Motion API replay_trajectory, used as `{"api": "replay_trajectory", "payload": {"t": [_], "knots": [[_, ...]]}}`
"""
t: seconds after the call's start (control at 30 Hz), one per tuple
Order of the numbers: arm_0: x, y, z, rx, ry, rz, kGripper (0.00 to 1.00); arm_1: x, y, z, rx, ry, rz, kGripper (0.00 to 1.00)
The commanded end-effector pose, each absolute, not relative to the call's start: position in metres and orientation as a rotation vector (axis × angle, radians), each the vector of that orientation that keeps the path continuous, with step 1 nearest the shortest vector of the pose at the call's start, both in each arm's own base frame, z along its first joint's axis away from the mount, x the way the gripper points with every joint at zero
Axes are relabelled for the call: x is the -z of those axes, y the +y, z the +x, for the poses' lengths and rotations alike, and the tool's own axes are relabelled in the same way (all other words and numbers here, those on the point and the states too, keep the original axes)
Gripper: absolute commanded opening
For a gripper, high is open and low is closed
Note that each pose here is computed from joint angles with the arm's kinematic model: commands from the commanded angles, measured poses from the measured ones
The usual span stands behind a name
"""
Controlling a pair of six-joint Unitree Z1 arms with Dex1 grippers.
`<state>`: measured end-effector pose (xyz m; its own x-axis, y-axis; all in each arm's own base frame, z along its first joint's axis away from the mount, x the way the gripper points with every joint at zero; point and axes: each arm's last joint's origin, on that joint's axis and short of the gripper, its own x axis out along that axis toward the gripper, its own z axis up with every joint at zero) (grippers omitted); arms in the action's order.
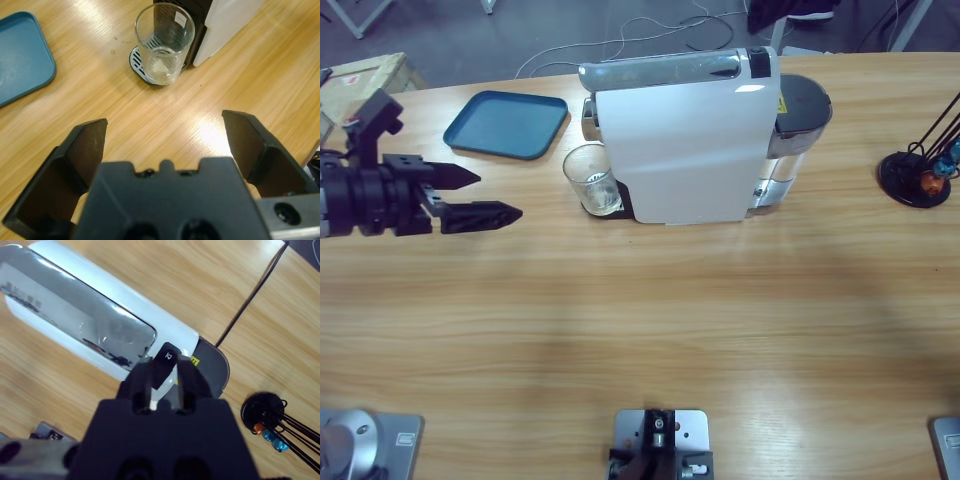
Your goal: Pour coffee
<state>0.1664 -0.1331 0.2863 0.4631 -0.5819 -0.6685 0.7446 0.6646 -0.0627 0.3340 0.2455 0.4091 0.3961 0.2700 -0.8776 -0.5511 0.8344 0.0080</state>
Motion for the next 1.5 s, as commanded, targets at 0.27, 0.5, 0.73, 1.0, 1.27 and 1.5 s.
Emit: {"api": "replay_trajectory", "payload": {"t": [0.27, 0.5, 0.73, 1.0, 1.27, 1.5], "knots": [[-0.278, -0.137, 0.165, 0.836, 0.737, 0.281, 0.991, -0.417, 0.243, 0.321, -0.516, 1.024, -0.294, 1.000], [-0.278, -0.137, 0.164, 0.843, 0.735, 0.281, 0.991, -0.415, 0.243, 0.321, -0.505, 1.031, -0.300, 1.000], [-0.280, -0.137, 0.163, 0.847, 0.726, 0.281, 0.991, -0.418, 0.239, 0.316, -0.499, 1.026, -0.298, 1.000], [-0.279, -0.136, 0.163, 0.845, 0.736, 0.286, 0.991, -0.419, 0.239, 0.317, -0.494, 1.021, -0.284, 1.000], [-0.283, -0.137, 0.164, 0.843, 0.722, 0.282, 0.991, -0.412, 0.242, 0.321, -0.494, 1.021, -0.284, 1.000], [-0.284, -0.138, 0.165, 0.848, 0.718, 0.279, 0.991, -0.414, 0.239, 0.316, -0.493, 1.023, -0.285, 1.000]]}}
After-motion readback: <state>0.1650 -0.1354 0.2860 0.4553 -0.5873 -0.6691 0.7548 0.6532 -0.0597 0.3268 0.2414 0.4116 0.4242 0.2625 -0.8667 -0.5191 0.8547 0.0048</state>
